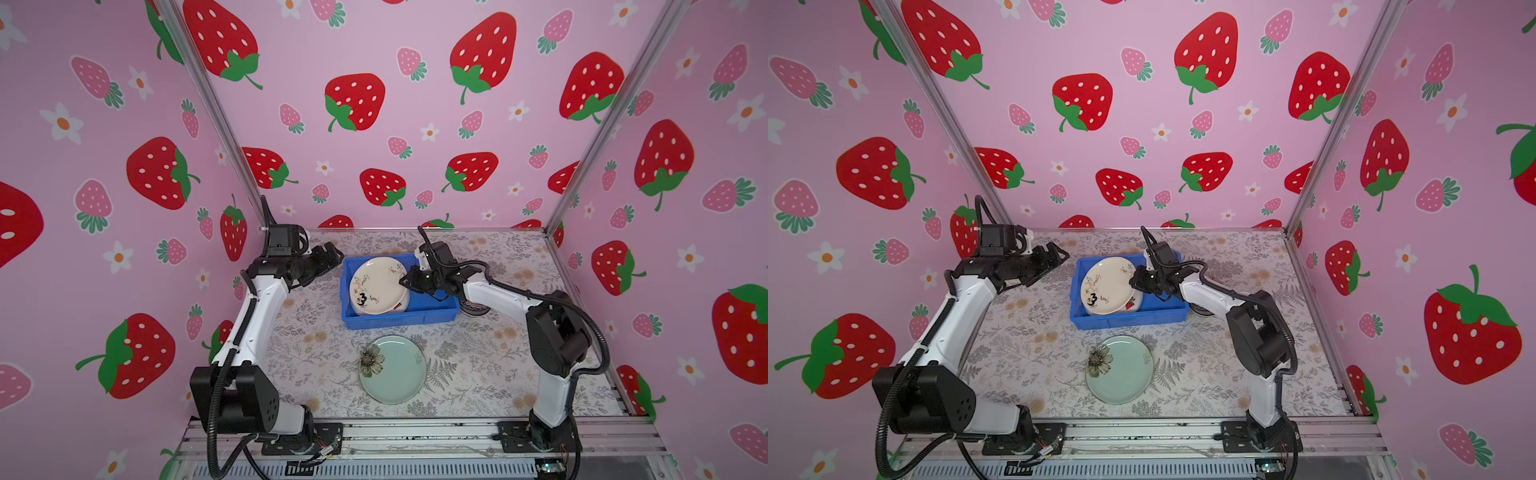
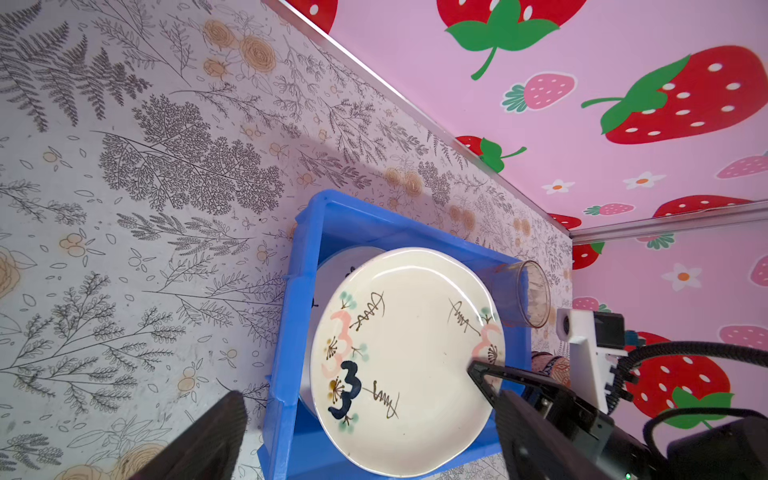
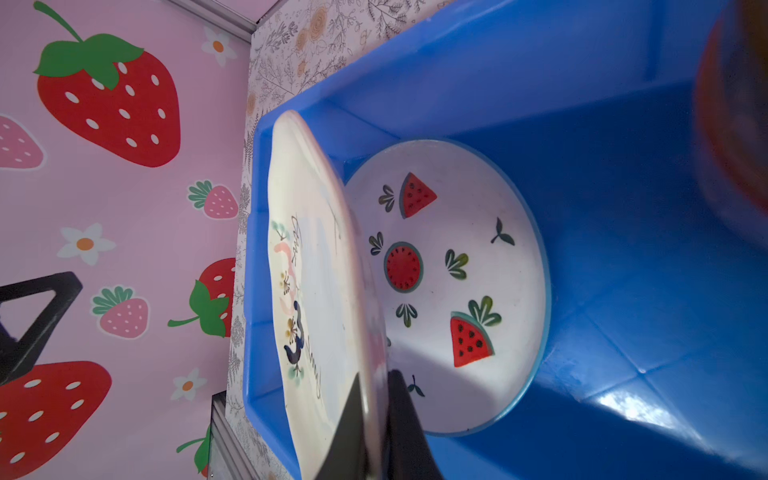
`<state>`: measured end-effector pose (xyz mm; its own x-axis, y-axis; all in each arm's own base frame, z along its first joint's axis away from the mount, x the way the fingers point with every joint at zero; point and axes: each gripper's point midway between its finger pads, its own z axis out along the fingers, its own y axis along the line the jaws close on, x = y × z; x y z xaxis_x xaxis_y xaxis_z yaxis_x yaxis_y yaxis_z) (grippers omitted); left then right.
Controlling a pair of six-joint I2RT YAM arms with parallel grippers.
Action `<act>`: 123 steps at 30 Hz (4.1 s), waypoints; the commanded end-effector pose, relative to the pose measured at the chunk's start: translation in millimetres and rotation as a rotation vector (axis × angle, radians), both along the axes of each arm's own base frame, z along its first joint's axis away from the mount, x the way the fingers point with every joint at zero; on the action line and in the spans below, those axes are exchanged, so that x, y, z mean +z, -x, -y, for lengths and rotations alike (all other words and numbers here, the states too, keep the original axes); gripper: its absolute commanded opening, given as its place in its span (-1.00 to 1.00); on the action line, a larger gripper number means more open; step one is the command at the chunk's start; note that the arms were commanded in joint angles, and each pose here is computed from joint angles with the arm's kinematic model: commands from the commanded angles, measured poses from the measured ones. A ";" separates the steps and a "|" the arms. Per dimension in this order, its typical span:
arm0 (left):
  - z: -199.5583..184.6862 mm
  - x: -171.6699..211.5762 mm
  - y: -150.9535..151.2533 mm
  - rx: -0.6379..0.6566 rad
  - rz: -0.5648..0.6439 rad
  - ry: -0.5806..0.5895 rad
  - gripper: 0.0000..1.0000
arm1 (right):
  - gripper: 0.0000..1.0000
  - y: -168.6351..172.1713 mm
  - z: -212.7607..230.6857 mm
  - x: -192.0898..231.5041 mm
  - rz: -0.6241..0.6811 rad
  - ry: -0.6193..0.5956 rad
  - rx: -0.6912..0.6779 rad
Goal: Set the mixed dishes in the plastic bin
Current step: 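Carry the cream plate with both grippers over the blue bin and lower it, then open both grippers to release the cream plate onto the watermelon plate, then withdraw both grippers from the bin toward the green flower plate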
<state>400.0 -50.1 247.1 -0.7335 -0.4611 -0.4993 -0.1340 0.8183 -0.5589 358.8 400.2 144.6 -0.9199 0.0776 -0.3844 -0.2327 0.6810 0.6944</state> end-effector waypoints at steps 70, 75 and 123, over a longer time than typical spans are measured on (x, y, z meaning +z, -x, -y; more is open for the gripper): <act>-2.6 -36.6 -3.1 -0.016 -0.042 -0.004 0.92 | 0.51 -13.0 -2.5 -12.3 0.179 0.214 -0.013; -1.8 -36.8 -1.9 -0.018 -0.044 0.000 0.92 | 0.99 -1.8 -6.8 15.9 0.275 0.265 0.025; 99.6 -169.9 215.7 -0.121 -0.414 0.149 0.98 | 0.77 204.7 107.0 -46.2 -0.026 -0.045 0.190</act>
